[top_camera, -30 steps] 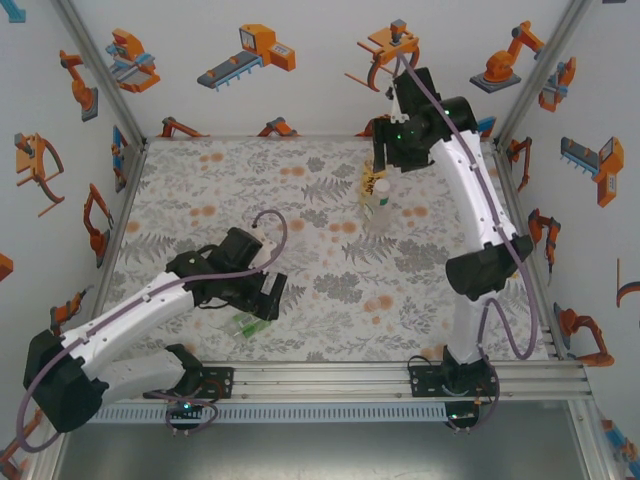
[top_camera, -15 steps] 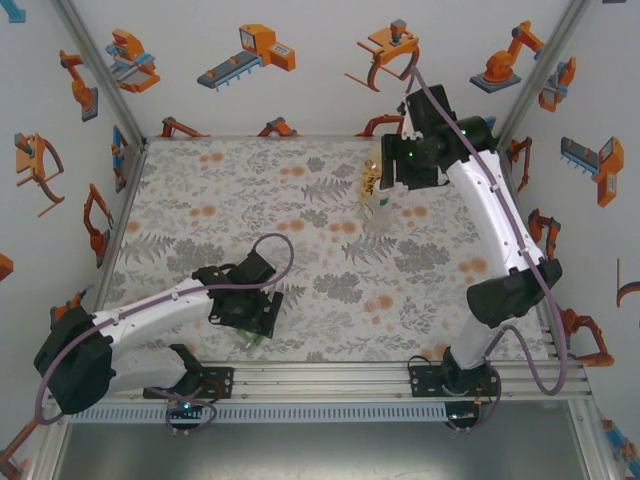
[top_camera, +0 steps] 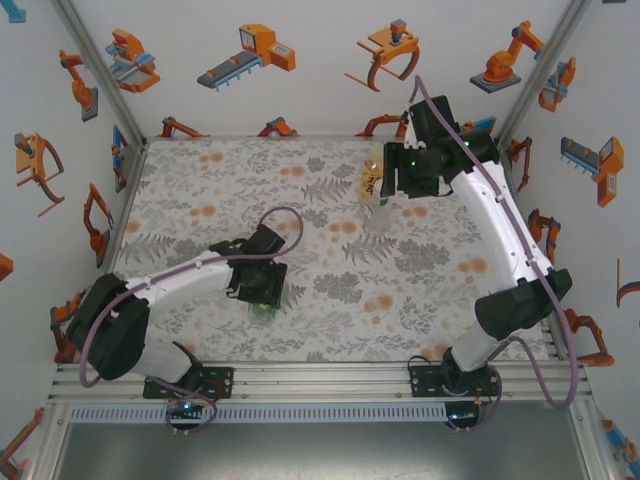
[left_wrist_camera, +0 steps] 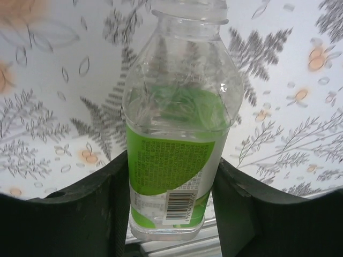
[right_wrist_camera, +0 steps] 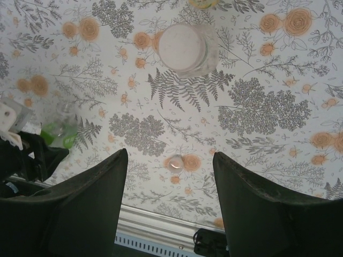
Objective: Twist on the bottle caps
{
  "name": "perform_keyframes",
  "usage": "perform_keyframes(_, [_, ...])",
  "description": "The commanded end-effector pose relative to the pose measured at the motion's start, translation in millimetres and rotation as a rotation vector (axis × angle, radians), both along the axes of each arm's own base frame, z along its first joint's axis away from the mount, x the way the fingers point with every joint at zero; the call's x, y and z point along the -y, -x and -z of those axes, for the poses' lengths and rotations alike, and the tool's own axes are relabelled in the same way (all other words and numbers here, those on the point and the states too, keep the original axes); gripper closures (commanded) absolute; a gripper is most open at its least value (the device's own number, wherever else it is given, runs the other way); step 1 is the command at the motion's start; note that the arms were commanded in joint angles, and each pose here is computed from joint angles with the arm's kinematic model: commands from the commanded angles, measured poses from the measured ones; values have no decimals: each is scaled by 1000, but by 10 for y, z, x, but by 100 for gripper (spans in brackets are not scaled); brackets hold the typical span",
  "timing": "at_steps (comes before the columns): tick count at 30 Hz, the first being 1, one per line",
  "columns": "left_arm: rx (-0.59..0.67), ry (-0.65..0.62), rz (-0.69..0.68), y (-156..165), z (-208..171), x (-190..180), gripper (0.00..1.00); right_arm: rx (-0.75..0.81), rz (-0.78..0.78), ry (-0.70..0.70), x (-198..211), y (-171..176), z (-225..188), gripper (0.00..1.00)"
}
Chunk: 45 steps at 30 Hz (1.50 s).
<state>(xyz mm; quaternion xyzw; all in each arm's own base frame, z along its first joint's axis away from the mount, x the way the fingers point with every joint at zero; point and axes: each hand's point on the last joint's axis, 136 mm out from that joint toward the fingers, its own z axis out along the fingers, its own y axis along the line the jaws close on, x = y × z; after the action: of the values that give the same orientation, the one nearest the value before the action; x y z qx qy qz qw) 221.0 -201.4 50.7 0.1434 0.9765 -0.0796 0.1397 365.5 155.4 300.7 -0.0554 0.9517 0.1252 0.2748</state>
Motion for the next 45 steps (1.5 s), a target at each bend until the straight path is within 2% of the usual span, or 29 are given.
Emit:
perform_keyframes(1, [-20, 12, 62, 23, -37, 99, 40, 15, 7, -21, 13, 75, -69, 40])
perform_keyframes(4, [-45, -11, 69, 154, 15, 55, 37, 6, 9, -25, 24, 116, -46, 40])
perform_keyframes(12, [-94, -84, 66, 459, 310, -113, 37, -45, 17, -74, 15, 326, 75, 41])
perform_keyframes(18, [-88, -89, 81, 429, 372, -68, 41, -52, 36, -69, 74, 414, 136, 41])
perform_keyframes(33, [-98, -112, 138, 304, 437, 72, 40, -55, 69, -73, 169, 602, 70, 44])
perform_keyframes(39, [-66, -85, 149, 239, 323, 100, 54, -93, 72, -103, 100, 821, 156, 49])
perform_keyframes(45, [35, -3, 137, 73, -37, 97, 65, -185, 51, -51, -54, 1167, 551, 50])
